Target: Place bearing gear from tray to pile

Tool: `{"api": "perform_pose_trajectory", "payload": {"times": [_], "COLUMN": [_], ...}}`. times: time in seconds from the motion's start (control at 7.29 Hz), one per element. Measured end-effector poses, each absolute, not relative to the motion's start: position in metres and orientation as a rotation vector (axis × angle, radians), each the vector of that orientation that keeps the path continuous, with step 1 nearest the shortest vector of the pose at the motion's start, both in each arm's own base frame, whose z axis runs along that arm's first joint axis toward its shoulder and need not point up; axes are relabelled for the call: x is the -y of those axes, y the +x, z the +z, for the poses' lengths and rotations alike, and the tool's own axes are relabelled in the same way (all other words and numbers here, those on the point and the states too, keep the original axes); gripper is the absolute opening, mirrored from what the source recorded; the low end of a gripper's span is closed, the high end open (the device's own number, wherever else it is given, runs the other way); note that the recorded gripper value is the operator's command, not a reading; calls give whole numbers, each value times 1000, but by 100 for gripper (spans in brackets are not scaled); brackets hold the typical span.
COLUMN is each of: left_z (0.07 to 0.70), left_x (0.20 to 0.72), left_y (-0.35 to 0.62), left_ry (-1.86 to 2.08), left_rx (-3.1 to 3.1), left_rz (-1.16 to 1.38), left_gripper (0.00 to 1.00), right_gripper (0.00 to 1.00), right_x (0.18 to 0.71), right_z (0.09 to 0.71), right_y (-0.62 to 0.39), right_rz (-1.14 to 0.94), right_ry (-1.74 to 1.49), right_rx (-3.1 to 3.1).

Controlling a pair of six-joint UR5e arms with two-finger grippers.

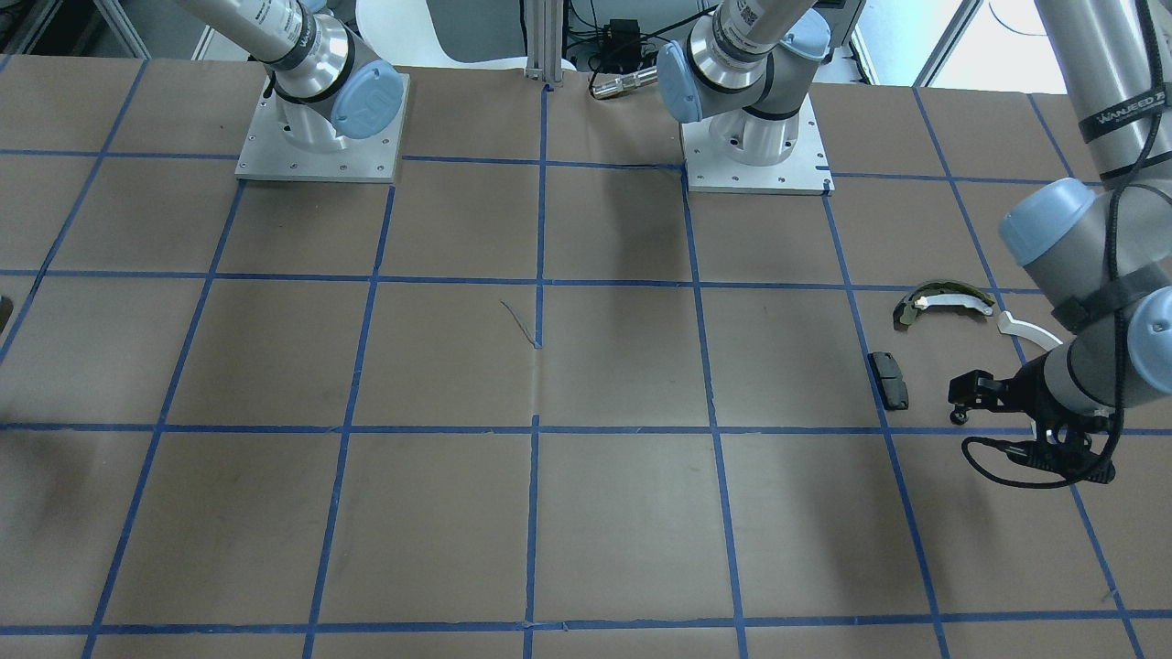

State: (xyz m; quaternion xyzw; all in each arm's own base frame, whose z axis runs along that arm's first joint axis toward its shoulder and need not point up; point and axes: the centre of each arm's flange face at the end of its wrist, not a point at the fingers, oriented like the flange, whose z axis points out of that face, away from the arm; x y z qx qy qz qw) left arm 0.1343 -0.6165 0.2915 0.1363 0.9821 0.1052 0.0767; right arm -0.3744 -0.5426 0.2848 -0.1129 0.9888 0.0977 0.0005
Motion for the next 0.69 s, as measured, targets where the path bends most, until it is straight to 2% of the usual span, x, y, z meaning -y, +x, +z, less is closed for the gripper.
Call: {"api": "perform_pose_trajectory", "payload": {"times": [0.27, 0.69], "left_z": [363, 438], "left_x": [628, 601], "left_y": [46, -93], "left_ry": [195, -73], "left_rx": [-3019, -3095], "left_rz": [315, 199], "left_gripper": [100, 100], "right_gripper": [0, 0], "right_x": [548, 532], "right_z": [340, 381], "right_y": [-275, -84], "right_rz": [331, 344], "right_ry": [-129, 209], "right_rx": [-3036, -2986]}}
